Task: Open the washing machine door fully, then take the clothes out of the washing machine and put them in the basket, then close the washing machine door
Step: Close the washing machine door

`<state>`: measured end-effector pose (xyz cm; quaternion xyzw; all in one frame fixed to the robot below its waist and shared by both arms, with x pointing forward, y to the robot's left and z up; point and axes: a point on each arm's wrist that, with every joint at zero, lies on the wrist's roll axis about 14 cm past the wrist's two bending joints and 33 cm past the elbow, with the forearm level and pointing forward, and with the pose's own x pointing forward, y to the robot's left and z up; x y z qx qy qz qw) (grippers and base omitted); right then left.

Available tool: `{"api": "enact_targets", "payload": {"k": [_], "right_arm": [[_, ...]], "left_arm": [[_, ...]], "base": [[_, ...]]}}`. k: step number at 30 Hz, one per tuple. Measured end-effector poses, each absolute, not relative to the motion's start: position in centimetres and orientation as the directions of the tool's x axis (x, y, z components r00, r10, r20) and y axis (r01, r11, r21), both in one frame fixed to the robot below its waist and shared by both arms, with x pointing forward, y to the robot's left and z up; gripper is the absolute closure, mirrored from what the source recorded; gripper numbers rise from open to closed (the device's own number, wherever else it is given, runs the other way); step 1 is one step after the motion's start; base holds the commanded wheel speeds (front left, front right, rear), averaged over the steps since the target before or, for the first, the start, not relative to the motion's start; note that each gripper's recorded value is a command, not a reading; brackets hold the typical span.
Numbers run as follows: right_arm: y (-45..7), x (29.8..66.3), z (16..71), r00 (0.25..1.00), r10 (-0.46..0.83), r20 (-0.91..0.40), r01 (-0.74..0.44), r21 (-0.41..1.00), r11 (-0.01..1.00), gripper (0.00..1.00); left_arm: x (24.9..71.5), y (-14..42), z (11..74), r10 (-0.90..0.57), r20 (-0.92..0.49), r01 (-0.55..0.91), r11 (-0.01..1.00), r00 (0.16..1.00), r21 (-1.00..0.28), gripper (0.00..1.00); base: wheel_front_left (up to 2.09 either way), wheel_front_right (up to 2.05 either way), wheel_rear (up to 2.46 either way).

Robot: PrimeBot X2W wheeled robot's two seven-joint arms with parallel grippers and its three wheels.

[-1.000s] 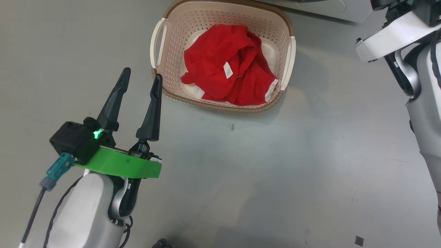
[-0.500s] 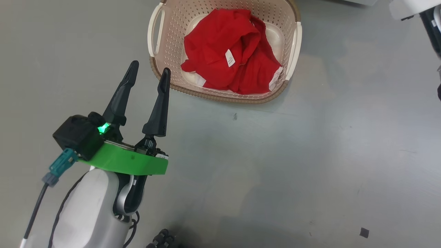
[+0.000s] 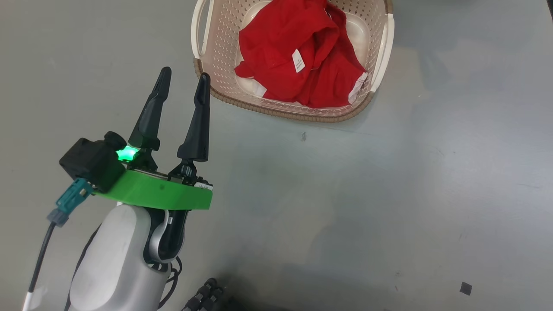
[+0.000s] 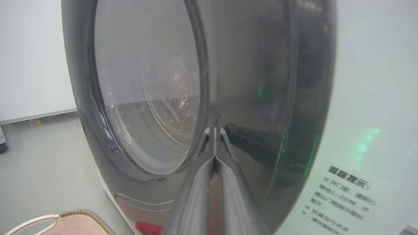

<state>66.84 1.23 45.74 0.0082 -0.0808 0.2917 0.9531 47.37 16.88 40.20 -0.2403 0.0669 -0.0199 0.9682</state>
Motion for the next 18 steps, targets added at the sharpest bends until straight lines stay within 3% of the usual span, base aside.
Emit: {"api": "enact_targets", "payload": {"k": [7, 18], "right_arm": [[0.6, 66.2, 45.3, 0.833, 0.532, 0.152, -0.535, -0.025, 0.845, 1.0], [-1.5, 62.3, 43.5, 0.872, 0.486, 0.06, -0.488, 0.023, 0.873, 1.0]], "left_arm": [[47.4, 15.8, 40.9, -0.111, -0.106, 0.052, 0.893, 0.988, -0.447, 0.0], [47.2, 16.8, 44.5, -0.091, -0.028, 0.07, 0.902, 0.995, -0.425, 0.0]], "base": [[0.0, 0.0, 0.0], [0.0, 0.0, 0.0]]}}
